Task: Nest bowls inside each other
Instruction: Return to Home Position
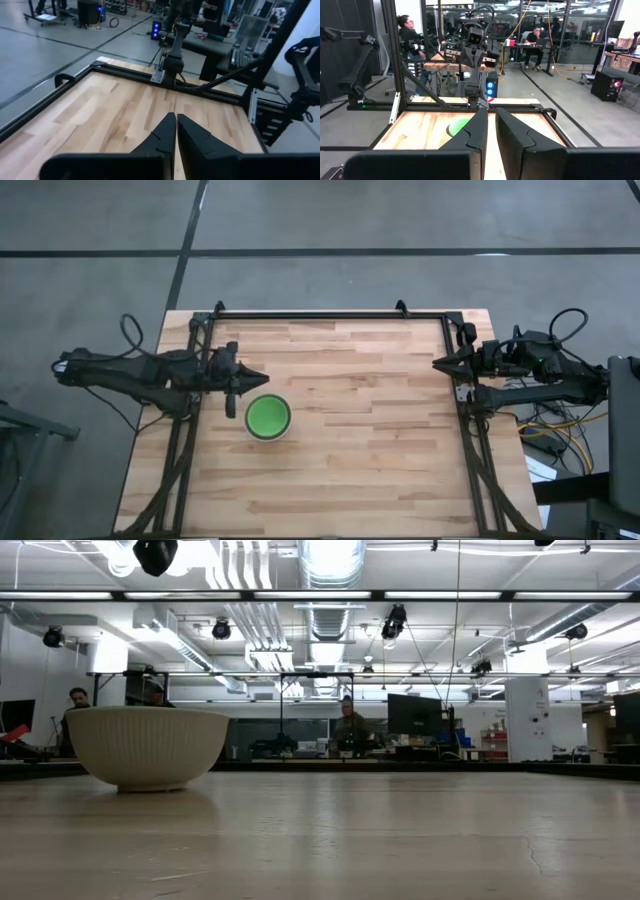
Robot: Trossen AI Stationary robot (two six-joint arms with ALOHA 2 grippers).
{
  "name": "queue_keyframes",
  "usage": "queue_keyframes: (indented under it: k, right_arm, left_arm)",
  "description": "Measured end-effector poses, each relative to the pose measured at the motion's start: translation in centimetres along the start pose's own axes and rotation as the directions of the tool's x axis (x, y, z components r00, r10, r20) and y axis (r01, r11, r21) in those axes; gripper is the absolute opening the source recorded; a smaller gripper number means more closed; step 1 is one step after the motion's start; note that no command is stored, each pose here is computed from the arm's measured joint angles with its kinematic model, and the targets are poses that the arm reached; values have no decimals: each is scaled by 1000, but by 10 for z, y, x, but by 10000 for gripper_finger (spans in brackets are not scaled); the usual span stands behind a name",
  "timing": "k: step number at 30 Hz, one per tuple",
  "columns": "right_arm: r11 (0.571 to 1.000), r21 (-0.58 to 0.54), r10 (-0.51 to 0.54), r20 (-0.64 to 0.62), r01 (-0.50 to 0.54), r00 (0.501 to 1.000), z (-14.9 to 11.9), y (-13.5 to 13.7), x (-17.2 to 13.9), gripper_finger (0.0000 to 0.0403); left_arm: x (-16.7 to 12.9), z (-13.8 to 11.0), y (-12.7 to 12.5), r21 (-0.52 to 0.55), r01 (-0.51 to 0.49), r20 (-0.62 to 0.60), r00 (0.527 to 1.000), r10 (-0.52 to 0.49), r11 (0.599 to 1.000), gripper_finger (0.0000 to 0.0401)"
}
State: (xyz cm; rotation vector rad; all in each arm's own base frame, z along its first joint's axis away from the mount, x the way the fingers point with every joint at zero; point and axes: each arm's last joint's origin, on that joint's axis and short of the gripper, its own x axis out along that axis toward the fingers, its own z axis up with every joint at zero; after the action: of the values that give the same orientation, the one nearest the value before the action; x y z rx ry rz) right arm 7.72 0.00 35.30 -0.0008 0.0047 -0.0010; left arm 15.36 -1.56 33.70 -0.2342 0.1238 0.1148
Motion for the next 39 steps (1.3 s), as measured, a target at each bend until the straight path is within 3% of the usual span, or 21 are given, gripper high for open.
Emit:
queue_keyframes:
  k: [8,13,19,39]
  right_arm:
    - [1000,0,0,0,0,1000,0,0,0,34]
    - [1000,0,0,0,0,1000,0,0,0,34]
    - [1000,0,0,0,0,1000,0,0,0,34]
    - [1000,0,0,0,0,1000,0,0,0,34]
  left_arm:
    - [-20,-4,5,-14,33,-42,999,-34,999,18]
    - [-29,-7,7,52,64,-38,997,-62,997,14]
    - [-37,-21,13,7,66,-28,997,-66,998,14]
    - [-56,-72,31,13,117,169,979,-117,993,14]
